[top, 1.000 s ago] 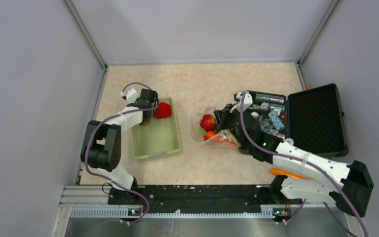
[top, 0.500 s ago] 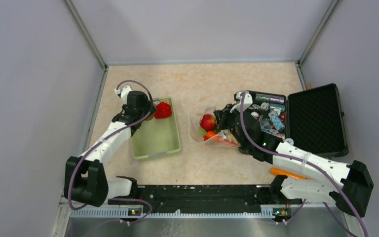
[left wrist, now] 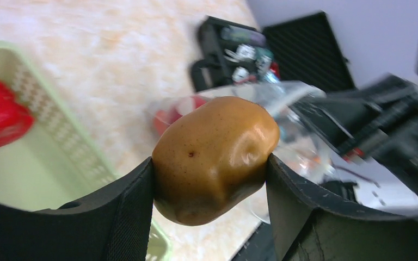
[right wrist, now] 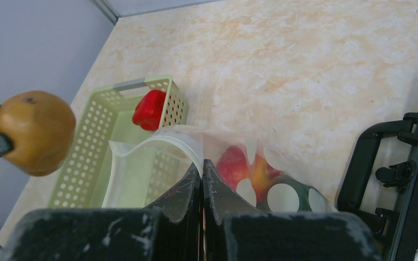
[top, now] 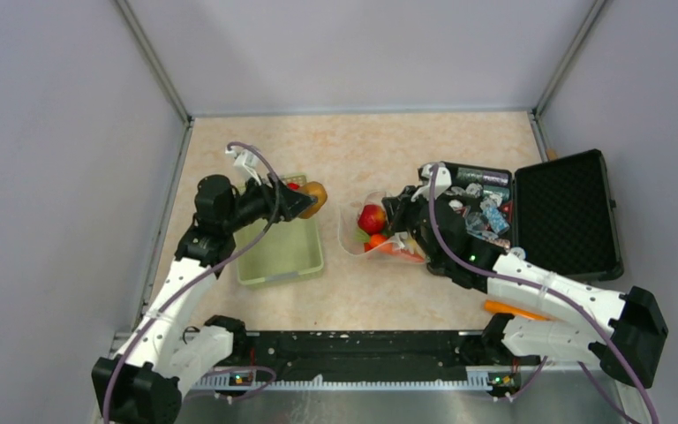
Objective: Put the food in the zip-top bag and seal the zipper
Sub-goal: Place the fake vegetable in the zipper food storage bag, then pick up the fake fruit from the bin, then place the fake fruit in the zipper food storage bag.
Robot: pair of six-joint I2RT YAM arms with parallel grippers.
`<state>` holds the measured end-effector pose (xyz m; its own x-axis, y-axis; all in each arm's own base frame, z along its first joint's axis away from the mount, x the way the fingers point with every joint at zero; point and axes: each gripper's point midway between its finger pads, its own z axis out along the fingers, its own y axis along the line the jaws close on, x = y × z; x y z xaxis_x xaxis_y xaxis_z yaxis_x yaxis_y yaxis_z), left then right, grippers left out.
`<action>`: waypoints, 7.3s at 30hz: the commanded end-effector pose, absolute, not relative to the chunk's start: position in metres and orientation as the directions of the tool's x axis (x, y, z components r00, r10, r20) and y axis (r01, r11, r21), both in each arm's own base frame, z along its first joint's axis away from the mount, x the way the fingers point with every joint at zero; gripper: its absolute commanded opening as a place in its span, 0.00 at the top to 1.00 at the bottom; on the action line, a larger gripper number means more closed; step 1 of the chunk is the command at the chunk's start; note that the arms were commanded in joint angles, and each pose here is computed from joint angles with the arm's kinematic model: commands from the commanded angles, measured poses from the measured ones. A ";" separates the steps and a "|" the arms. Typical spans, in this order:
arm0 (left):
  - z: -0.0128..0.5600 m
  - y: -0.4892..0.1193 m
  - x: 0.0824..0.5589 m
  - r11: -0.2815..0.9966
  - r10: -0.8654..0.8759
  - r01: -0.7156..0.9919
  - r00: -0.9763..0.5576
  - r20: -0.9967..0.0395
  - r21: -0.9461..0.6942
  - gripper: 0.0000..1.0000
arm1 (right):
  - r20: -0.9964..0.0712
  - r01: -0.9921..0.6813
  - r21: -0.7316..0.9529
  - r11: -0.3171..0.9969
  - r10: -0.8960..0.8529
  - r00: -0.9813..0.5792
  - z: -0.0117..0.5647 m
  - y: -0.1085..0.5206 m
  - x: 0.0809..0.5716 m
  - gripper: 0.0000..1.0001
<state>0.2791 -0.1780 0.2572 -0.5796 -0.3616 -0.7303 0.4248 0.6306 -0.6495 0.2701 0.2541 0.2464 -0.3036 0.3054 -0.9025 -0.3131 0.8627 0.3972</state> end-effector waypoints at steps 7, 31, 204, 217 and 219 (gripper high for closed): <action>0.306 -0.223 0.199 0.246 -0.171 0.724 -0.622 -0.764 -0.644 0.80 | -0.892 -0.334 0.432 0.838 0.341 -0.298 0.255 0.269 0.278 1.00; 0.256 -0.291 0.238 0.488 -0.154 0.549 -0.711 -0.686 -0.679 0.75 | -0.878 -0.372 0.464 0.804 0.363 -0.311 0.265 0.275 0.271 1.00; 0.301 -0.186 0.212 0.514 -0.289 0.586 -0.569 -0.769 -0.627 0.42 | -0.850 -0.335 0.517 0.787 0.429 -0.305 0.267 0.269 0.271 1.00; 0.268 -0.251 0.195 0.514 -0.174 0.591 -0.638 -0.750 -0.622 0.43 | -0.846 -0.361 0.525 0.771 0.426 -0.320 0.272 0.274 0.268 1.00; 0.270 -0.256 0.201 0.524 -0.191 0.586 -0.627 -0.755 -0.619 0.43 | -0.846 -0.365 0.524 0.770 0.423 -0.324 0.271 0.274 0.267 1.00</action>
